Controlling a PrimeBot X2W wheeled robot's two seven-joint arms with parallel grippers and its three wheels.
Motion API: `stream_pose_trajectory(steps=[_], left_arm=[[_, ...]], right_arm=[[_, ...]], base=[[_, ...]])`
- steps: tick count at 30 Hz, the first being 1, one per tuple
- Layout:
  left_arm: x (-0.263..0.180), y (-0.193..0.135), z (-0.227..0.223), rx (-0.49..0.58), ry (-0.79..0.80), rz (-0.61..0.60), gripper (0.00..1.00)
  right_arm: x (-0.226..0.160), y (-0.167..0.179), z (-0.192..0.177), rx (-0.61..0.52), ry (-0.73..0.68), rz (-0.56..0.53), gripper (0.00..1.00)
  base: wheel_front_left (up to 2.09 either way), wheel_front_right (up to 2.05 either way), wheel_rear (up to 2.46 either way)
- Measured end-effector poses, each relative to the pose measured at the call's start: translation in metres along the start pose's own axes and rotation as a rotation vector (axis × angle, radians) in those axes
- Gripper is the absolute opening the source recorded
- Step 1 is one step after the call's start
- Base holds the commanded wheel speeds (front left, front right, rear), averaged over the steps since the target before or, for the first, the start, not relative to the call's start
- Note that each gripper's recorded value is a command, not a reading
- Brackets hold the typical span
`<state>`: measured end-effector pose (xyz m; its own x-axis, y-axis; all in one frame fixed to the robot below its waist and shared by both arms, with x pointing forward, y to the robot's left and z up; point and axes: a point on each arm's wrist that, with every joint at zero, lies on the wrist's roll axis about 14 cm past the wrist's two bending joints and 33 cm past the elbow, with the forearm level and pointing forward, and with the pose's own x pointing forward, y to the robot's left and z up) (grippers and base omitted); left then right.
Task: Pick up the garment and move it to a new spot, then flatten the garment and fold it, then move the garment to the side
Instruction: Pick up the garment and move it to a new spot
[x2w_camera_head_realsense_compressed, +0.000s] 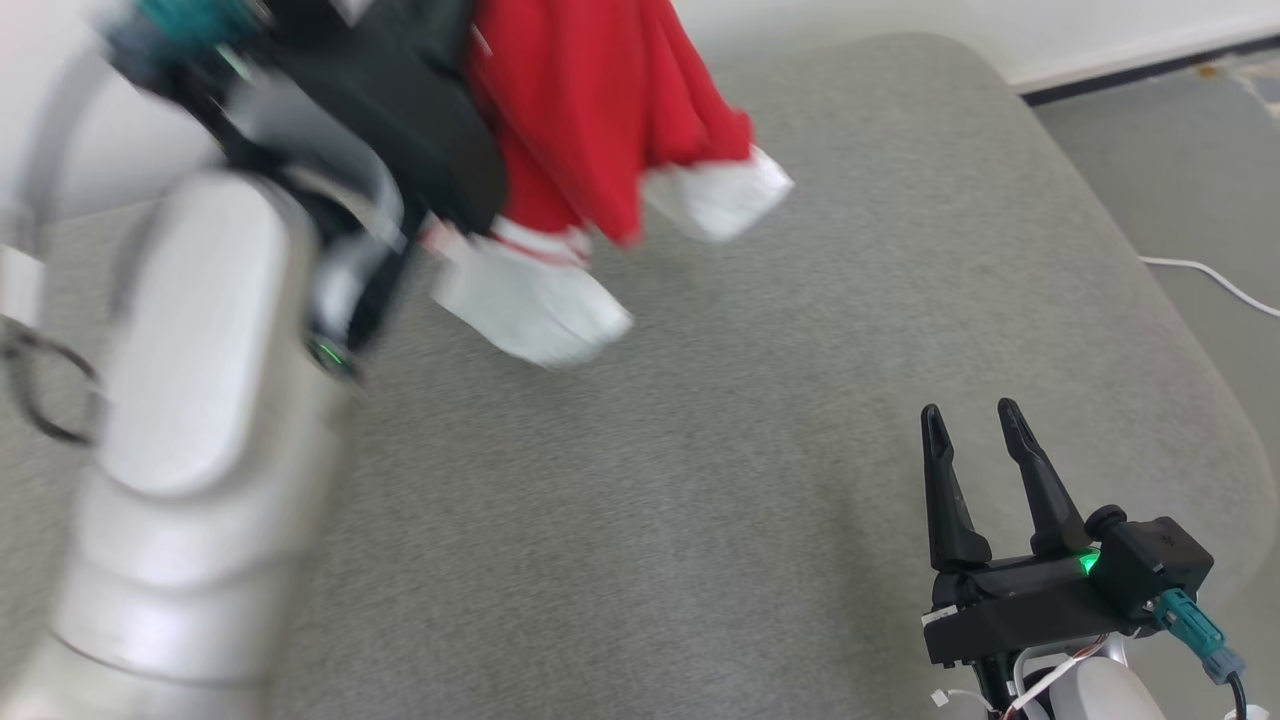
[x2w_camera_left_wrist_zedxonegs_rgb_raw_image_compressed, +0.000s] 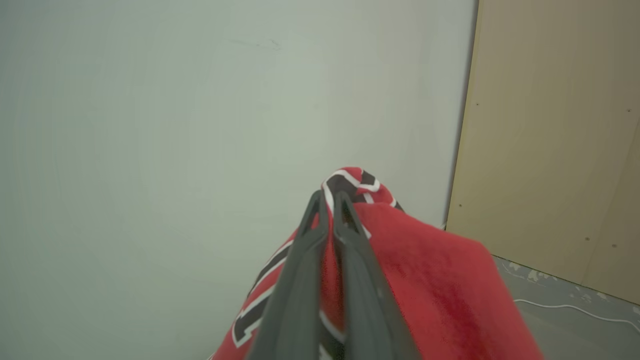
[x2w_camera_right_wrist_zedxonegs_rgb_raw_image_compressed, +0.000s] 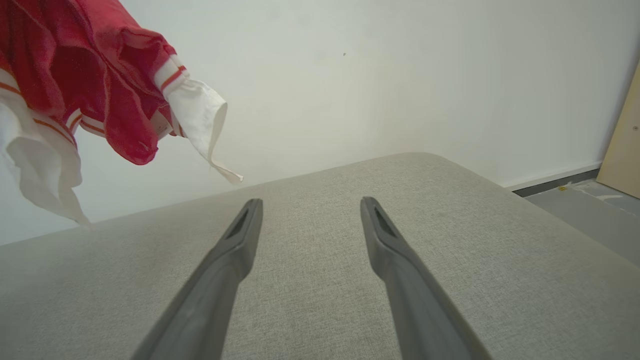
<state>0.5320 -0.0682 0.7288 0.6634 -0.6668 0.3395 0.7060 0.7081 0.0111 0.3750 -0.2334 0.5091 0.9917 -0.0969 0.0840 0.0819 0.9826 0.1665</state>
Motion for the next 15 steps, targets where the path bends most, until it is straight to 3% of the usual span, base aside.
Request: stream_pose_trajectory(steps=[6, 15], left_arm=[[-0.015, -0.03, -0.077, -0.155, 0.129, -0.016, 0.0], [-0.099, -0.062, -0.197, -0.361, 0.395, 0.061, 0.0]], right_arm=[[-0.005, -0.009, 0.0, -0.006, 0.005, -0.031, 1.0], [0.002, 0.005, -0.008, 0.004, 0.021, 0.012, 1.0]], base=[[0.0, 0.0, 0.0], [0.0, 0.0, 0.0]])
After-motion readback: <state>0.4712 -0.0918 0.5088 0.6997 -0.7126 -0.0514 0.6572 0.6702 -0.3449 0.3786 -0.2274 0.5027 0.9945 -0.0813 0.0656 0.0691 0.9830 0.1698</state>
